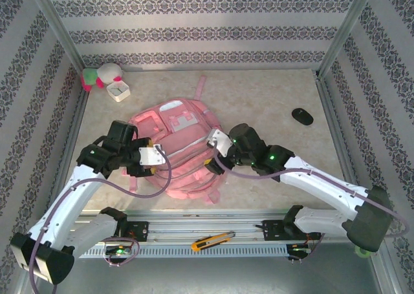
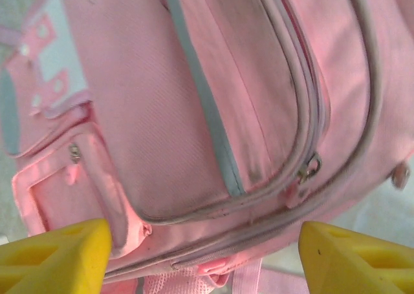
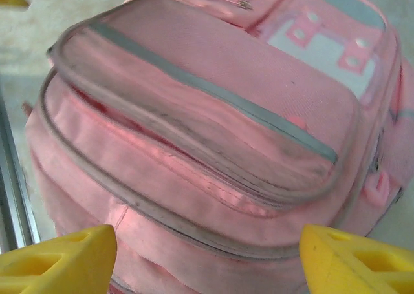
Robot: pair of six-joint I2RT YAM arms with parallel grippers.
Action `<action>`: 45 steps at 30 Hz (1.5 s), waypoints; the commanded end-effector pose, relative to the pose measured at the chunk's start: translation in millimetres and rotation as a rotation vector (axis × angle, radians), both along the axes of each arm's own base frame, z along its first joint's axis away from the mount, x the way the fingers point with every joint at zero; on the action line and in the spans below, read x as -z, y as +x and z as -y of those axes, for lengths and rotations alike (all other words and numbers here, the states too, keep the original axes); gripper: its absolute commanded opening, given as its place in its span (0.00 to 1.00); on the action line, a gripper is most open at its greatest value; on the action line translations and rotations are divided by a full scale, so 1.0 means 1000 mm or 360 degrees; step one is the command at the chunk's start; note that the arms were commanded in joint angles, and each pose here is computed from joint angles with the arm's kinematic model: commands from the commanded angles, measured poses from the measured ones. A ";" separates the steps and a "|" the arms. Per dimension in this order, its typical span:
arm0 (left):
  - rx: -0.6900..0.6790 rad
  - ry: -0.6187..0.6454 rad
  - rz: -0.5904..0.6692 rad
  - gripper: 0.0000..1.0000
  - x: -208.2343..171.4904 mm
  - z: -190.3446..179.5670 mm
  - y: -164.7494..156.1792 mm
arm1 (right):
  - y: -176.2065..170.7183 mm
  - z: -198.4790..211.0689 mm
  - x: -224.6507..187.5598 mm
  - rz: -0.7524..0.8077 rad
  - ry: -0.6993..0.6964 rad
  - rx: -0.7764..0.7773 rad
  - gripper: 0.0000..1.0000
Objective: Pack the student bag
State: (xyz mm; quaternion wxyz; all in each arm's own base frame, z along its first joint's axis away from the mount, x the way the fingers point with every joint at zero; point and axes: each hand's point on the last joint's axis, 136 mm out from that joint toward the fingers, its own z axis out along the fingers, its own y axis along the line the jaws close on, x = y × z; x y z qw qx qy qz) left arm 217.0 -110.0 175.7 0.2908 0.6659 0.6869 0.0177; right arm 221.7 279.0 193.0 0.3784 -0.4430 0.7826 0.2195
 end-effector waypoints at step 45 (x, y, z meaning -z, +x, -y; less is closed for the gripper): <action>-0.0456 -0.1206 -0.0388 0.00 -0.029 0.125 0.063 | 0.084 0.086 -0.015 -0.0677 0.0469 0.1192 0.59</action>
